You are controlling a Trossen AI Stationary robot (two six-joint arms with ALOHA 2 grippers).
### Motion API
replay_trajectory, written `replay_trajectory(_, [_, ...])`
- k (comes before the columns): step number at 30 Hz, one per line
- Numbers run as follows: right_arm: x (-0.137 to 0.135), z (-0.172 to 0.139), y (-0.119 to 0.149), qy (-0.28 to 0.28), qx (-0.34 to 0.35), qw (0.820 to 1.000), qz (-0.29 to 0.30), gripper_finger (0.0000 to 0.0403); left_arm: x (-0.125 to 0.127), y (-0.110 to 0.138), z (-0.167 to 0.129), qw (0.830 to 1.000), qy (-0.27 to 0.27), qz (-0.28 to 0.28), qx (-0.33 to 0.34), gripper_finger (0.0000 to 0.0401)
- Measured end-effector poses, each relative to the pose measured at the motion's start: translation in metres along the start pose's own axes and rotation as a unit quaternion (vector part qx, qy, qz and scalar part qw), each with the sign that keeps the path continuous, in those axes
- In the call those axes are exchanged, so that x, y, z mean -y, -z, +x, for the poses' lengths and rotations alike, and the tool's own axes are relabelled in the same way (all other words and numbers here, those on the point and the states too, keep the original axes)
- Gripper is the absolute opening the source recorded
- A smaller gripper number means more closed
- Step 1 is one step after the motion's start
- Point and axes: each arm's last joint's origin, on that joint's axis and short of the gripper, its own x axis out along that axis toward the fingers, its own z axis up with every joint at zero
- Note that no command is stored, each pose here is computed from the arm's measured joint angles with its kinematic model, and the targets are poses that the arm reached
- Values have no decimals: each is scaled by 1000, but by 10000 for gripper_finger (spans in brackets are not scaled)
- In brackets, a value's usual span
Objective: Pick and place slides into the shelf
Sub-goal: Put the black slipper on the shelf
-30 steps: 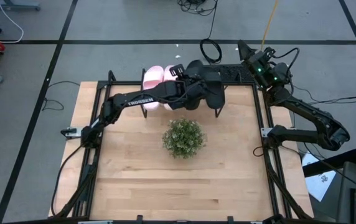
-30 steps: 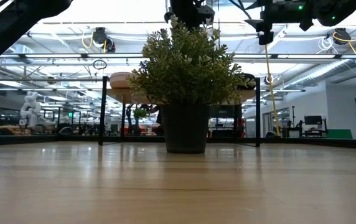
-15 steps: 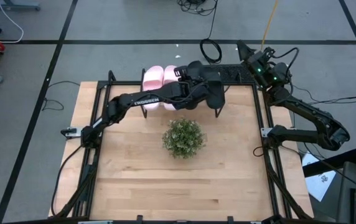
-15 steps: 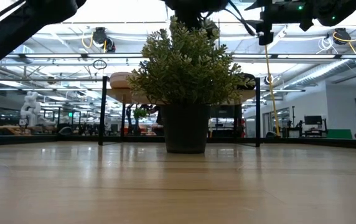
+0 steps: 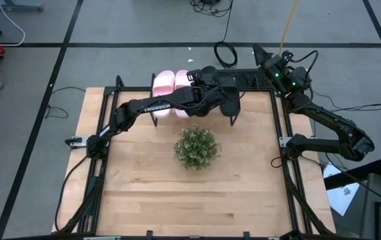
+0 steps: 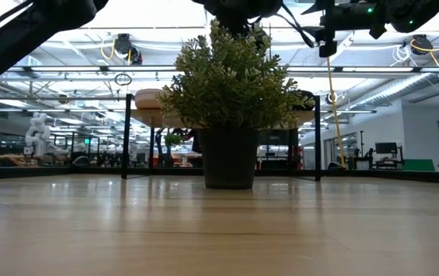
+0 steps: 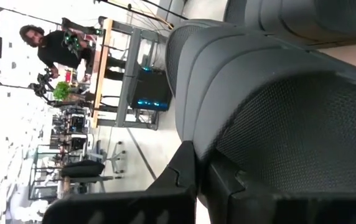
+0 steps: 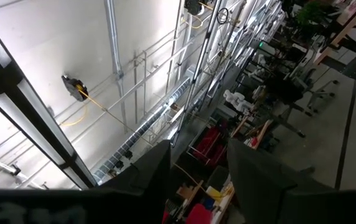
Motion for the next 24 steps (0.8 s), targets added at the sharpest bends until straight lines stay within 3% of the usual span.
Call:
replay_trajectory(19, [0, 0, 0, 0, 0, 1000, 10, 148, -1, -5, 1, 999, 24, -22, 23, 8])
replay_trajectory(24, [0, 0, 0, 0, 0, 1000, 10, 148, 0, -4, 2, 999, 22, -15, 18, 28])
